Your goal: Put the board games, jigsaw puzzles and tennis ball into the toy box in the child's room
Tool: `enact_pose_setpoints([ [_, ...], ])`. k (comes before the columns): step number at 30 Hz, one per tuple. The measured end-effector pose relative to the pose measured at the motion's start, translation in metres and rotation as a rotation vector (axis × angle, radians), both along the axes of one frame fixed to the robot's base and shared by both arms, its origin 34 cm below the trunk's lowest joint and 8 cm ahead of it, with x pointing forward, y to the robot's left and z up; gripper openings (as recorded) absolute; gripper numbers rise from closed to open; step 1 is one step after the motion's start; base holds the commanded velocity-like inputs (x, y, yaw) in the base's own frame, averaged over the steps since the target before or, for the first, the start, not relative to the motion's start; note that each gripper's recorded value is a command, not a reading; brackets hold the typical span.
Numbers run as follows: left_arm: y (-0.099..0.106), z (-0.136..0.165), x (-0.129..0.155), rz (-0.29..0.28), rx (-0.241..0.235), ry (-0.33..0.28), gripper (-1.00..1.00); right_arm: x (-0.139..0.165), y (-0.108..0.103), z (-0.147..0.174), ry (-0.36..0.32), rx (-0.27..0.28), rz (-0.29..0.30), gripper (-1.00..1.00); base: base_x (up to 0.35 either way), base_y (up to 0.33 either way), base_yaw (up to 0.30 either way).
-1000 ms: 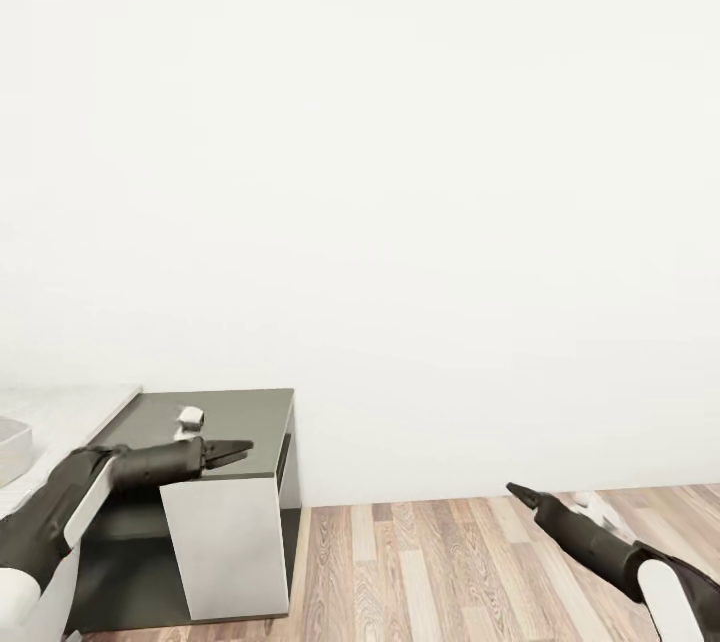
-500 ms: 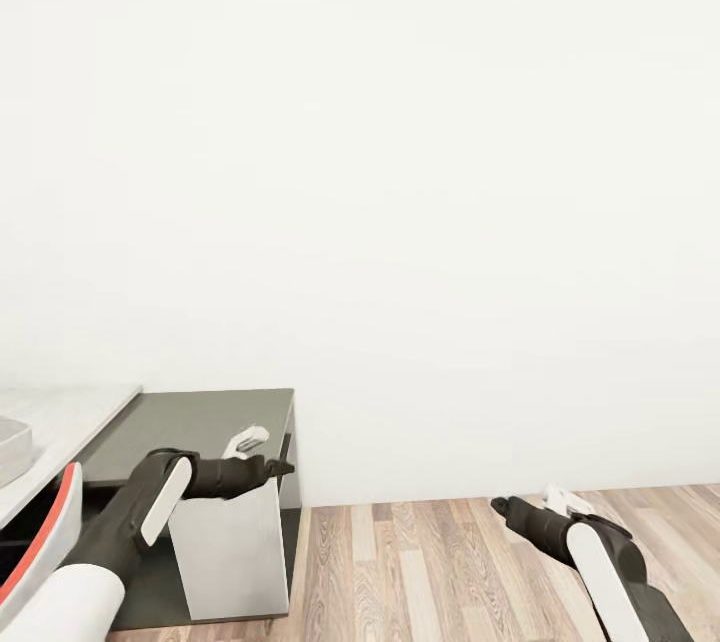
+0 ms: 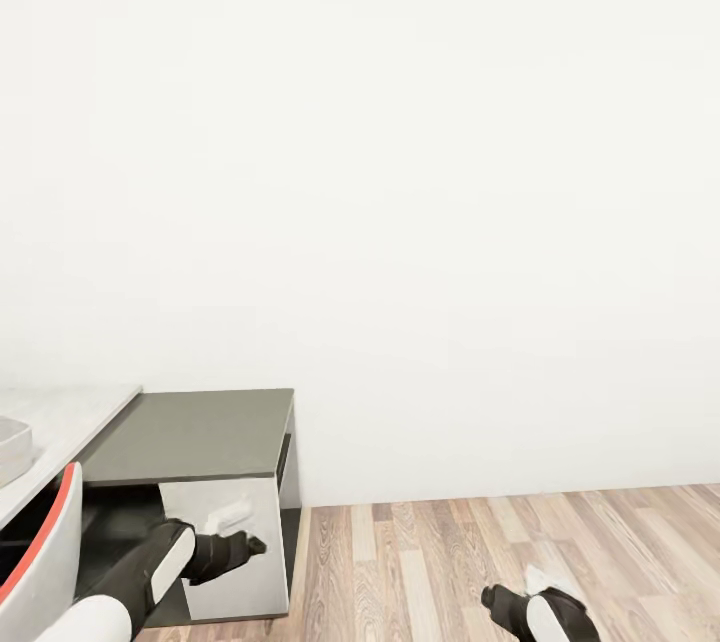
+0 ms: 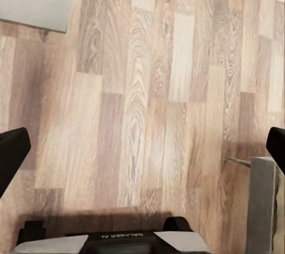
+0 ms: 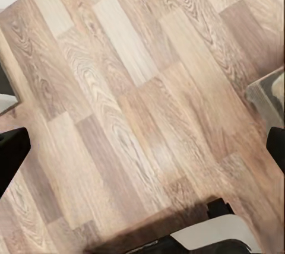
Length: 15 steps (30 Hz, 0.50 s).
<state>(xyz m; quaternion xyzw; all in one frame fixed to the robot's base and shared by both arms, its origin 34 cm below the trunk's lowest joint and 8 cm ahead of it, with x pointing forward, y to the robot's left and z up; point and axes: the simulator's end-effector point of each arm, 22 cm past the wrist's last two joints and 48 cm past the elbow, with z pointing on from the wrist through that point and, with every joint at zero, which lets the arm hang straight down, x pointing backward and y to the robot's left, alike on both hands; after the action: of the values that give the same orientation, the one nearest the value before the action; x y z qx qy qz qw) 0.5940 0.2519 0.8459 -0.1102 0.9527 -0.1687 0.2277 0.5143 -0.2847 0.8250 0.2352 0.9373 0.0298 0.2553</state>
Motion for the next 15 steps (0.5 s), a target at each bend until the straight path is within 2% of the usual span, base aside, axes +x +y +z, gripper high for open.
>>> enact_pose_setpoints([
  [3, 0.006, -0.027, -0.015, 0.013, 0.036, 0.004, 1.00, -0.008, 0.010, -0.019, -0.007, -0.065, 0.040, 1.00, 0.000, 0.000, 0.000],
  [8, 0.023, -0.053, -0.025, 0.048, 0.101, -0.064, 1.00, -0.029, 0.020, -0.052, 0.010, -0.141, 0.093, 1.00, 0.000, 0.000, 0.000],
  [15, 0.030, -0.069, -0.036, 0.066, 0.129, -0.080, 1.00, -0.039, 0.023, -0.064, 0.025, -0.163, 0.117, 1.00, -0.080, 0.000, 0.000],
])
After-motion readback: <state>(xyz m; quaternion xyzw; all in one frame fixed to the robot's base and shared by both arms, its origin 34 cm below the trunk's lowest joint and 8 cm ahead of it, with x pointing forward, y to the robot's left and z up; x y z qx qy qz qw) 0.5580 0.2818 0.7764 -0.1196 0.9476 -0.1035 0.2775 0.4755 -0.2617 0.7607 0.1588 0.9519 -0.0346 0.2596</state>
